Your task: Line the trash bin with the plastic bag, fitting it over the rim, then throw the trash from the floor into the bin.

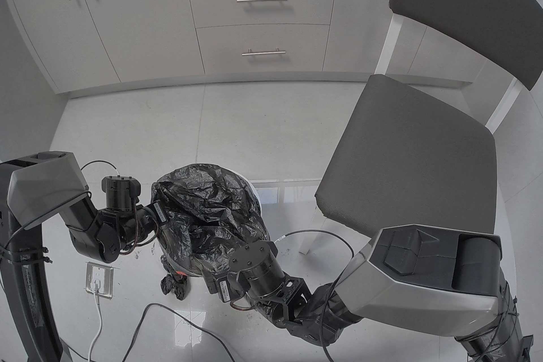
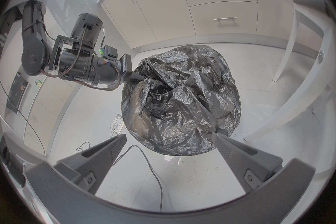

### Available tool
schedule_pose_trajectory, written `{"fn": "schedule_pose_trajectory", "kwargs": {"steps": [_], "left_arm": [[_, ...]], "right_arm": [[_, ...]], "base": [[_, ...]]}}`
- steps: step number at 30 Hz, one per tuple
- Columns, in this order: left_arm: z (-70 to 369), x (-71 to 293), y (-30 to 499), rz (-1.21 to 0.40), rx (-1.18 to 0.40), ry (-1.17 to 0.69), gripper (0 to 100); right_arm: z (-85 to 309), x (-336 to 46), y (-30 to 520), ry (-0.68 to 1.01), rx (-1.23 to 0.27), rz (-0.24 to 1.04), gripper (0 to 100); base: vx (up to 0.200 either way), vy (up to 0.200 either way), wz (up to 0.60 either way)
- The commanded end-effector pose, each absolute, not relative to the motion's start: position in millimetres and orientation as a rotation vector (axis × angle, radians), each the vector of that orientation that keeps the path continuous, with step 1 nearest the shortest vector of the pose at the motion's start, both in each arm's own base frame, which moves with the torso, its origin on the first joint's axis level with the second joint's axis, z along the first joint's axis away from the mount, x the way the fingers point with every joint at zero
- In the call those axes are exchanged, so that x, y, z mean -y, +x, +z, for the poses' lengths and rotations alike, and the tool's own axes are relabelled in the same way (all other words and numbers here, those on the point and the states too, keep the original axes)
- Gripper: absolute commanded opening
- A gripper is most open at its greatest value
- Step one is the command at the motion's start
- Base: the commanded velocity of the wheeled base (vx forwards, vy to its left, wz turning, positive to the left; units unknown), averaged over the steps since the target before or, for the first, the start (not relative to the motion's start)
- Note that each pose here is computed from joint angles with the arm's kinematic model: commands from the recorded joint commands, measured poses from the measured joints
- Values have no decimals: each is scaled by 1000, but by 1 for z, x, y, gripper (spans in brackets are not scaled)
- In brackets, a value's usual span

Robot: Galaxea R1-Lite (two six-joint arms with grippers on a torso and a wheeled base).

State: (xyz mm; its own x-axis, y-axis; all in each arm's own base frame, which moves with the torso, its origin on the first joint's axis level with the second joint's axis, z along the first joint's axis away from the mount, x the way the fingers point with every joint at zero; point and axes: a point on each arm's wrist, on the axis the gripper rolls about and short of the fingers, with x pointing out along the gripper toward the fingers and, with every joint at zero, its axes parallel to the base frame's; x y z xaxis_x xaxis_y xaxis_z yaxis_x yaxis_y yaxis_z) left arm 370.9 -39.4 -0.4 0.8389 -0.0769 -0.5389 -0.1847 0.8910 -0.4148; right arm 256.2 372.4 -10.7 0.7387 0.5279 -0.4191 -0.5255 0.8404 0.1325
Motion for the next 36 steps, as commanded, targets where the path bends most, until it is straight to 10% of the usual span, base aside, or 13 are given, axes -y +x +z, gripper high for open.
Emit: {"fn": "schedule_pose_trajectory", "kwargs": {"steps": [1, 14, 15, 36], "left_arm": [[-1, 40, 372, 63, -578, -468, 0], [9, 39, 370, 68, -575, -466, 0], [9, 39, 370, 68, -575, -466, 100], [0, 11, 387, 117, -541, -438, 100]], "right_arm": [[-9, -372, 257, 8, -457, 576, 100], [-15, -369, 254, -15, -475, 573, 100], [-15, -369, 254, -15, -475, 573, 100], [-6, -366, 260, 4, -458, 559, 100]], "base": [[0, 0, 0], [0, 0, 0], [0, 0, 0], [0, 0, 0]]}}
